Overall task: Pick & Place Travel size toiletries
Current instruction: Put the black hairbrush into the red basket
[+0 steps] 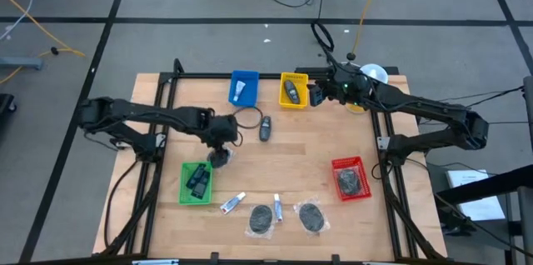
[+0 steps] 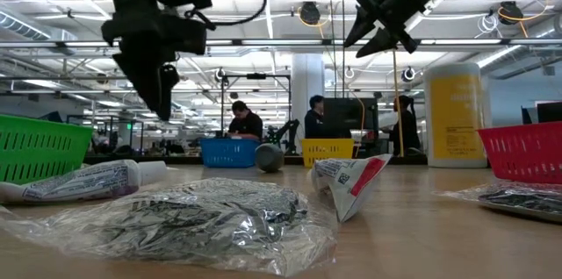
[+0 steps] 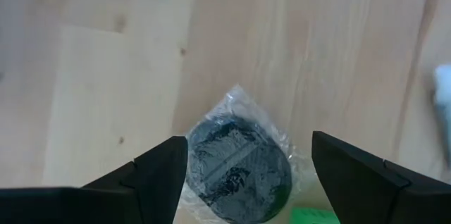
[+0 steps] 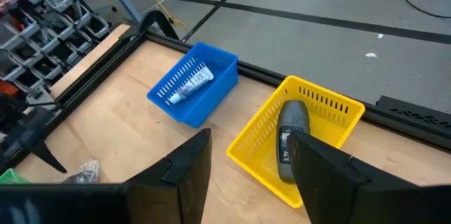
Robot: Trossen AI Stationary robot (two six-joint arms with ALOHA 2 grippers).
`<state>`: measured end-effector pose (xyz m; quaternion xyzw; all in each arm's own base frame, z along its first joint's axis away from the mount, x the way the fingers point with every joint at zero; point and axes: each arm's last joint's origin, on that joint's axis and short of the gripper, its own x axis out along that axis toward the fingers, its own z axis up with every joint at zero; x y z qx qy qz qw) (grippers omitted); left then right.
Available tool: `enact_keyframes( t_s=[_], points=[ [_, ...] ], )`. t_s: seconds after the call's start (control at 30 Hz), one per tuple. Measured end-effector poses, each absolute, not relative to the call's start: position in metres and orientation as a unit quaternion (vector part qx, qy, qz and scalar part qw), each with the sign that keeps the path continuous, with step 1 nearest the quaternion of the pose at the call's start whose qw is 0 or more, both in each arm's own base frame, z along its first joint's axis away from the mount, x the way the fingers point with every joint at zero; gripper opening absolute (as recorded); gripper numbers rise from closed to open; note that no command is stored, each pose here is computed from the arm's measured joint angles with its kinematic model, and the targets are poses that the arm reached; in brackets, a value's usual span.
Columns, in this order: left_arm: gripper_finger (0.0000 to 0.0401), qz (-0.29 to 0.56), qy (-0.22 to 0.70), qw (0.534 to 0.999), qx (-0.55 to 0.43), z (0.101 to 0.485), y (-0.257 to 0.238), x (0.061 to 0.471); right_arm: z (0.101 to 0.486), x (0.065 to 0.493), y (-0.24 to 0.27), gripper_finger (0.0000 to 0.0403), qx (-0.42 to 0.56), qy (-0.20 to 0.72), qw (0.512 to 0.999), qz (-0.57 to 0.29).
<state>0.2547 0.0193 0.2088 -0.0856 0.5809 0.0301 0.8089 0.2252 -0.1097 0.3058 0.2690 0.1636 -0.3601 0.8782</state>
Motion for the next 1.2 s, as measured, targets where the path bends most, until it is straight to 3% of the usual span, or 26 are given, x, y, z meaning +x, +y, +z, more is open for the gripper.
enact_keyframes(
  t_s=[0.3, 0.7, 0.97, 1.2],
  points=[
    [0.0299, -0.018, 0.603, 0.796, -0.034, 0.182, 0.004, 0.272, 0.288, 0.224, -0.109, 0.0173, 0.281, 0.176, 0.871, -0.364],
    [0.029, 0.002, 0.636, 0.771, -0.017, 0.145, 0.007, 0.287, 0.276, 0.226, -0.1, 0.0171, 0.29, 0.189, 0.869, -0.353],
    [0.0218, -0.001, 0.642, 0.767, -0.013, 0.131, 0.012, 0.293, 0.282, 0.231, -0.097, 0.0171, 0.281, 0.16, 0.885, -0.335],
    [0.0123, -0.027, 0.637, 0.771, 0.015, 0.133, 0.015, 0.294, 0.287, 0.235, -0.092, 0.0171, 0.271, 0.142, 0.898, -0.317]
  ],
)
